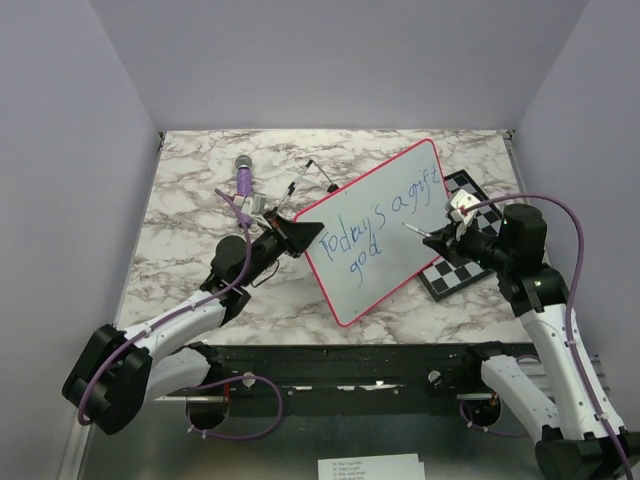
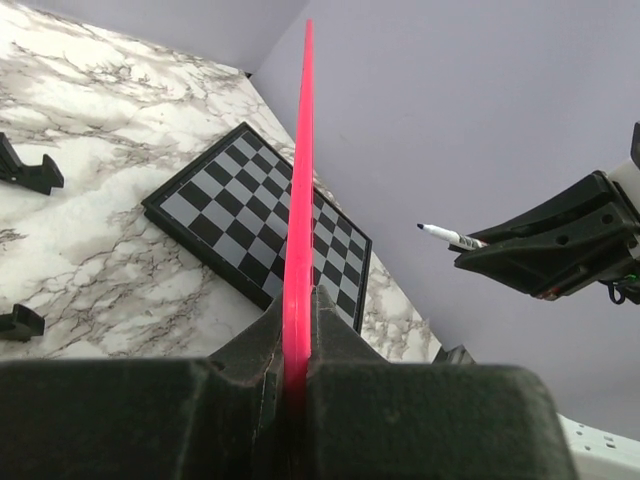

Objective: Write a sentence on the whiteboard
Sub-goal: Put down the whiteboard on the whiteboard stand.

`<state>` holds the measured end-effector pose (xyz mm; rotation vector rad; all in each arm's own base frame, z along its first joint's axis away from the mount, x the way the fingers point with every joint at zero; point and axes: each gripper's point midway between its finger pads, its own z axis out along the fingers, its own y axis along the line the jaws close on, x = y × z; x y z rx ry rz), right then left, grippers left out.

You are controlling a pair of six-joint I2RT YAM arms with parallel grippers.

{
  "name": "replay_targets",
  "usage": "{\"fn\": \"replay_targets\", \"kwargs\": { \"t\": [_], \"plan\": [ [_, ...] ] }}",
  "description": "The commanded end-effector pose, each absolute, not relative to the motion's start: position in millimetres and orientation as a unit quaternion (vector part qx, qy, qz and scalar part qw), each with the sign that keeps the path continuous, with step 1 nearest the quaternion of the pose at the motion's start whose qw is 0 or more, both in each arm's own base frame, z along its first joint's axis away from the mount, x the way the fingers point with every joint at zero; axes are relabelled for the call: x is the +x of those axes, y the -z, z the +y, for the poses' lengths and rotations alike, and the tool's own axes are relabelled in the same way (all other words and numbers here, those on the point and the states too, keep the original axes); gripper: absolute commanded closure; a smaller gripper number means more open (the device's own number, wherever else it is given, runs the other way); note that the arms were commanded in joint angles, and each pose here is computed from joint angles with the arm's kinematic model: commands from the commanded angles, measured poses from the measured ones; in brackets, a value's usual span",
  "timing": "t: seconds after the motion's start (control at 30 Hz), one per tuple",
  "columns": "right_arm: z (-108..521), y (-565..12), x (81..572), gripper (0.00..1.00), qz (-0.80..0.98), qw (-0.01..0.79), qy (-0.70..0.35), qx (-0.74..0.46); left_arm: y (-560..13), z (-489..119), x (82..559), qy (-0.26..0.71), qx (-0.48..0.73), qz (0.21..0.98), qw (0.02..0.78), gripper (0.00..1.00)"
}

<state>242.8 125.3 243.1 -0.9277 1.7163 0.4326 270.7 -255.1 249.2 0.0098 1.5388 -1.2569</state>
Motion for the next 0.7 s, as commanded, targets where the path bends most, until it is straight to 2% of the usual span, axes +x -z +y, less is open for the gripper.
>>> {"fn": "replay_targets", "kwargs": {
  "t": [0.0,0.37,0.67],
  "plan": [
    [124.6,-247.7,237.1,1.00,0.714,0.551,-0.201,-0.382,-328.2,-253.9,269.0,0.551,0.033,0.571,0.608,1.00],
    [120.1,-252.8,228.7,0.99,0.708,0.561,-0.209,-0.376,-389.3,-264.2,282.9,0.581,0.040,0.523,0.623,1.00],
    [124.2,-257.7,219.8,0.99,0.697,0.562,-0.226,-0.384,-414.9,-259.0,297.2,0.581,0.039,0.504,0.638,1.00]
  ]
}}
